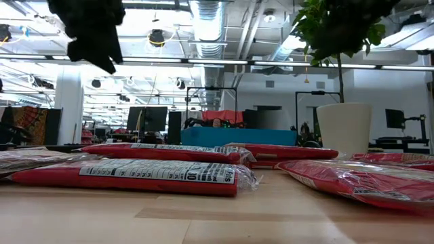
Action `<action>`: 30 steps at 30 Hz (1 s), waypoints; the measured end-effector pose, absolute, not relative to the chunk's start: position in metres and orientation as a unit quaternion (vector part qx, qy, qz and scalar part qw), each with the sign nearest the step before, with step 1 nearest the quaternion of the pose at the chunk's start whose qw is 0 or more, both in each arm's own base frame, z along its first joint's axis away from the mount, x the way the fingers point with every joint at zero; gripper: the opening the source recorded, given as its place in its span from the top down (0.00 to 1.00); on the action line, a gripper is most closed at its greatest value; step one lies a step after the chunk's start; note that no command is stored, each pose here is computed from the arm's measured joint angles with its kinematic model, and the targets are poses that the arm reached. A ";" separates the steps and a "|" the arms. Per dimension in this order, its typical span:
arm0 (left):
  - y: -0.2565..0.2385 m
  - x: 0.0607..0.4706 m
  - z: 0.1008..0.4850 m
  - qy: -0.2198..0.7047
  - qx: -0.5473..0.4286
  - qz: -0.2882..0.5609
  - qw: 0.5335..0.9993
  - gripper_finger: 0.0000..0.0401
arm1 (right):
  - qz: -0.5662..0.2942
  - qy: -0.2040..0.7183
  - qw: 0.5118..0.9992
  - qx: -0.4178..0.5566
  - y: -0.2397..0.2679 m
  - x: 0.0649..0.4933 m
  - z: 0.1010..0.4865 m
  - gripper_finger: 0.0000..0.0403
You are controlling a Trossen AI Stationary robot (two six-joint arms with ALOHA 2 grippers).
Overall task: Sort popcorn bags into baskets
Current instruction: Put the red popcorn bag into the blue bin
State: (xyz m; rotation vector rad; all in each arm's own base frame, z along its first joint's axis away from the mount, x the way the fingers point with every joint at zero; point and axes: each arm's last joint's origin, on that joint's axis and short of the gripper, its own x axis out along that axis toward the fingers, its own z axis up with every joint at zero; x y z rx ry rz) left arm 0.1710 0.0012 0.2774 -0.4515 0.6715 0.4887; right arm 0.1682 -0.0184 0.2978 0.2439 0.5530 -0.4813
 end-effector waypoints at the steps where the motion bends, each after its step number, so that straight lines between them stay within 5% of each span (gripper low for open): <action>1: 0.004 0.173 0.275 0.330 -0.215 0.239 0.888 0.49 | -0.235 0.275 0.925 0.118 -0.018 0.170 0.296 0.38; 15: 0.022 0.207 0.260 0.372 -0.099 0.156 0.910 0.49 | -0.241 0.332 0.906 0.106 -0.020 0.193 0.276 0.38; 30: 0.037 0.262 0.196 0.468 0.012 0.042 0.883 0.49 | -0.225 0.404 0.880 0.103 -0.019 0.217 0.248 0.38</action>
